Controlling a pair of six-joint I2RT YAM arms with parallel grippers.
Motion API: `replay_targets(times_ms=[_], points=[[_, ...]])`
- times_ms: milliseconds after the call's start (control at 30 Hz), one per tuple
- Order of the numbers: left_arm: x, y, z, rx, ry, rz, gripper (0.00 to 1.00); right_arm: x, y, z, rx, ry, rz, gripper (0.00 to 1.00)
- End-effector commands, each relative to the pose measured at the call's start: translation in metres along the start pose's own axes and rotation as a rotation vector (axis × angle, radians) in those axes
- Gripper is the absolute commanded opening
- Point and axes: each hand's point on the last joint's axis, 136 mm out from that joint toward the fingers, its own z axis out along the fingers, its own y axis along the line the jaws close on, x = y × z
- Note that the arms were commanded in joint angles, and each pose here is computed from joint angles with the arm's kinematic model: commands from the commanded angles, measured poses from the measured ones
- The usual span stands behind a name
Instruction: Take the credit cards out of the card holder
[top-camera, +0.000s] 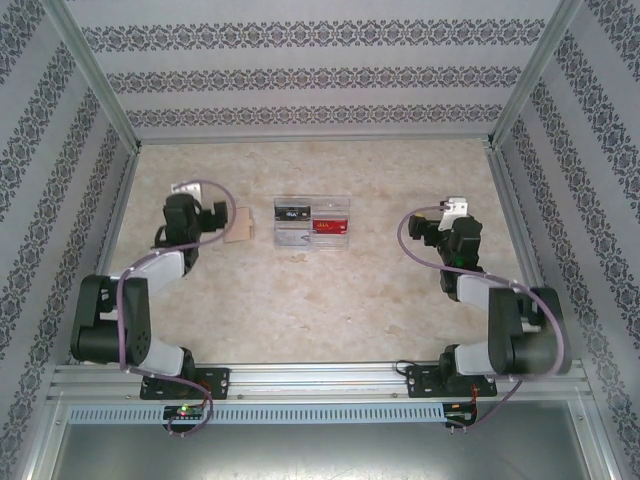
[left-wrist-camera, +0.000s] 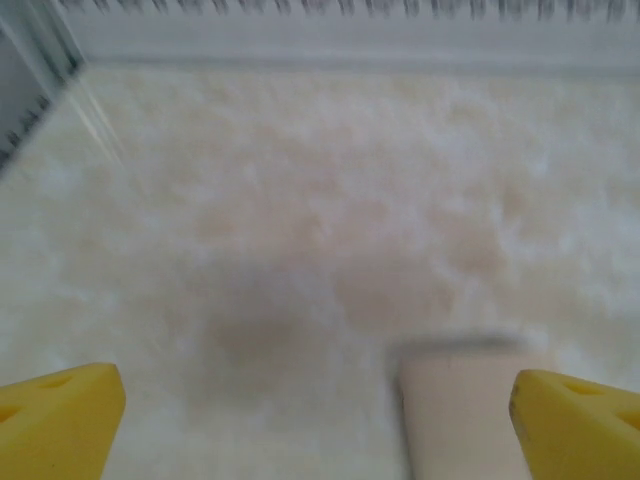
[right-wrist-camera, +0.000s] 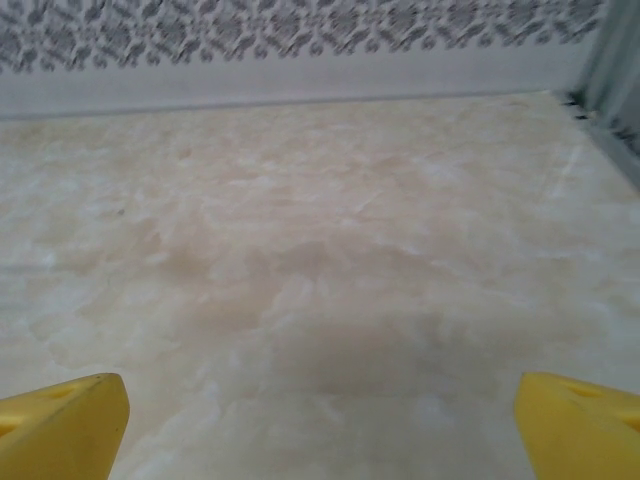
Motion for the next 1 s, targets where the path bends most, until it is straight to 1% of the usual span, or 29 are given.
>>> replay_targets(times_ms=[0,67,100,133,200,267,400,500,567,767,867,967], points=[[-0.010,0.020,-0.022,-0.116,0.142,-0.127,0.99,-0.024,-0.025,-0.016,0.162,-0.003,0.152,0.98],[-0.019,0.030,-0.029,-0.188,0.186,-0.254,0.99,-0.034,-0.036,-0.028,0.224,-0.026,0.305,0.98],[-0.019,0.027,-0.029,-0.175,0.221,-0.280,0.99,-0.038,-0.038,-0.033,0.232,-0.035,0.371,0.98],[-0.021,0.021,-0.028,-0.155,0.258,-0.291,1.00,-0.044,-0.037,-0.037,0.215,-0.054,0.425,0.98],[-0.017,0.010,-0.027,-0.118,0.336,-0.336,0.99,-0.054,-0.026,-0.041,0.126,-0.071,0.479,0.98],[-0.008,-0.006,-0.024,-0.067,0.400,-0.350,1.00,-0.063,-0.016,-0.044,0.070,-0.073,0.501,0.98],[0.016,-0.036,-0.019,-0.017,0.502,-0.280,0.94,-0.073,-0.001,-0.046,0.011,0.008,0.473,0.98],[0.035,-0.051,-0.014,0.014,0.581,-0.244,0.87,-0.074,0.004,-0.048,-0.008,0.026,0.457,0.98],[0.048,-0.061,-0.011,0.033,0.626,-0.211,0.86,-0.072,0.005,-0.050,-0.010,0.029,0.443,0.98],[0.068,-0.087,-0.002,0.036,0.706,-0.043,0.84,-0.067,0.008,-0.051,-0.015,0.054,0.427,0.98],[0.077,-0.095,0.005,0.035,0.746,0.009,0.80,-0.065,0.010,-0.051,-0.021,0.071,0.433,0.98],[0.087,-0.097,0.012,0.001,0.781,0.065,0.77,-0.064,0.013,-0.051,-0.028,0.081,0.433,0.98]])
